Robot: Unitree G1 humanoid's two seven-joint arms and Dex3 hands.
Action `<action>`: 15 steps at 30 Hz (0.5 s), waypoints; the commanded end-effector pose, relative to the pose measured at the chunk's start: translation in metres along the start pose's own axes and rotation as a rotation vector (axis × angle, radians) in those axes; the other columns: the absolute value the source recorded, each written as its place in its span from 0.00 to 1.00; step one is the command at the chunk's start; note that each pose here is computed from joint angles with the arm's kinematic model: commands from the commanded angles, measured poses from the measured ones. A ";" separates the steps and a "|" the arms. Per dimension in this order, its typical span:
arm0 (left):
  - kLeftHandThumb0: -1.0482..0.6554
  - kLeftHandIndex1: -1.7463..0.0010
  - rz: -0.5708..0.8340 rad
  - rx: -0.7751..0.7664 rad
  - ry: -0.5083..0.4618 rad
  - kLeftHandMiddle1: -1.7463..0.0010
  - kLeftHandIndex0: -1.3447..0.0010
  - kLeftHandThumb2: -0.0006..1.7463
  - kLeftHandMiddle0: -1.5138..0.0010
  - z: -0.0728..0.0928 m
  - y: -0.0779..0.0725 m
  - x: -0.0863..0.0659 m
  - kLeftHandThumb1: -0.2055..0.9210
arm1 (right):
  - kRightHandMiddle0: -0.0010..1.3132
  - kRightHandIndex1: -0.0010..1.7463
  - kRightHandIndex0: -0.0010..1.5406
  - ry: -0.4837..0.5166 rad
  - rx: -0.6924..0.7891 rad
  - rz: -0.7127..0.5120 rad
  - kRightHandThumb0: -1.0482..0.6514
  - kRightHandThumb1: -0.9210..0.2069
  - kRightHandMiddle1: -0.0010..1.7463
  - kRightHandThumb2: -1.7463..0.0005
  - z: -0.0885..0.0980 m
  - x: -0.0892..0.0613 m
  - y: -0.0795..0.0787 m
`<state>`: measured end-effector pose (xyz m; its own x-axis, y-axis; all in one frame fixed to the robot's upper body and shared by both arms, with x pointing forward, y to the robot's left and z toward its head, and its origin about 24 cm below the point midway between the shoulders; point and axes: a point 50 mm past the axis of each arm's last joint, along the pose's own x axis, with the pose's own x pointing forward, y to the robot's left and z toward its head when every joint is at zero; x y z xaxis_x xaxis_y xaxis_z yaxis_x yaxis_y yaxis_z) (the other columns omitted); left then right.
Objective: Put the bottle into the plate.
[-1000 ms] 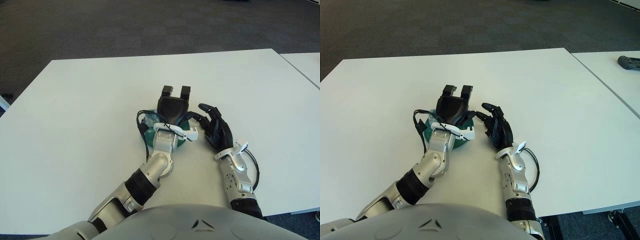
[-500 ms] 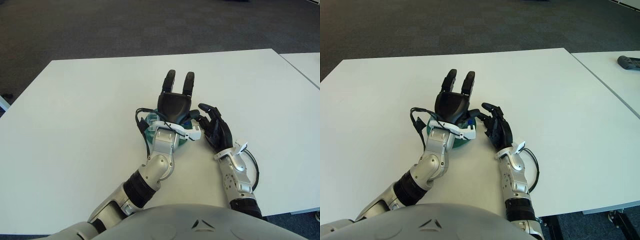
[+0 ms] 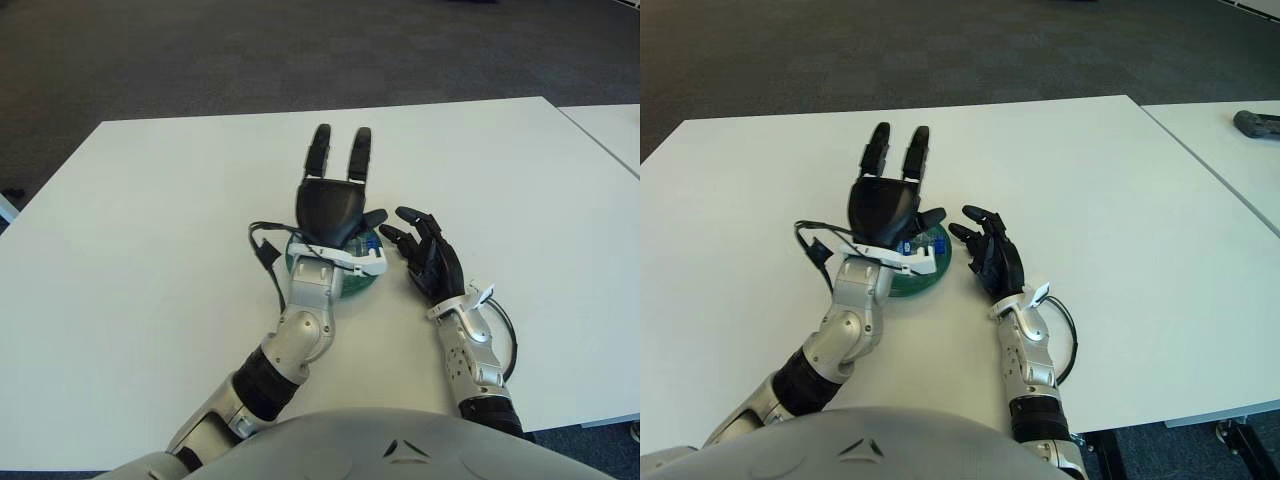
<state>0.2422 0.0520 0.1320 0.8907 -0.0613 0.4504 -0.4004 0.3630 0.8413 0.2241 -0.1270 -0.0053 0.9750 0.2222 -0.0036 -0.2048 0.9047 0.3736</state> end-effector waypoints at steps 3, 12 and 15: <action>0.14 0.06 0.218 -0.277 0.227 0.07 0.79 0.34 0.69 -0.034 0.024 -0.006 1.00 | 0.00 0.47 0.10 0.142 0.032 -0.053 0.22 0.00 0.62 0.48 -0.026 -0.017 -0.008; 0.36 0.00 0.394 -0.626 0.478 0.00 0.70 0.54 0.56 -0.064 0.015 -0.031 0.72 | 0.00 0.47 0.10 0.141 0.031 -0.055 0.22 0.00 0.62 0.48 -0.024 -0.014 -0.012; 0.37 0.00 0.431 -0.724 0.575 0.00 0.69 0.56 0.52 -0.090 0.001 -0.044 0.69 | 0.00 0.47 0.10 0.142 0.031 -0.055 0.22 0.00 0.62 0.48 -0.023 -0.013 -0.014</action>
<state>0.2241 0.1266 0.1112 0.7806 0.4498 0.4341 -0.6056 0.7163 0.3467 0.2257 -0.1292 -0.0054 0.9738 0.2272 -0.0019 -0.2104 0.9050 0.3697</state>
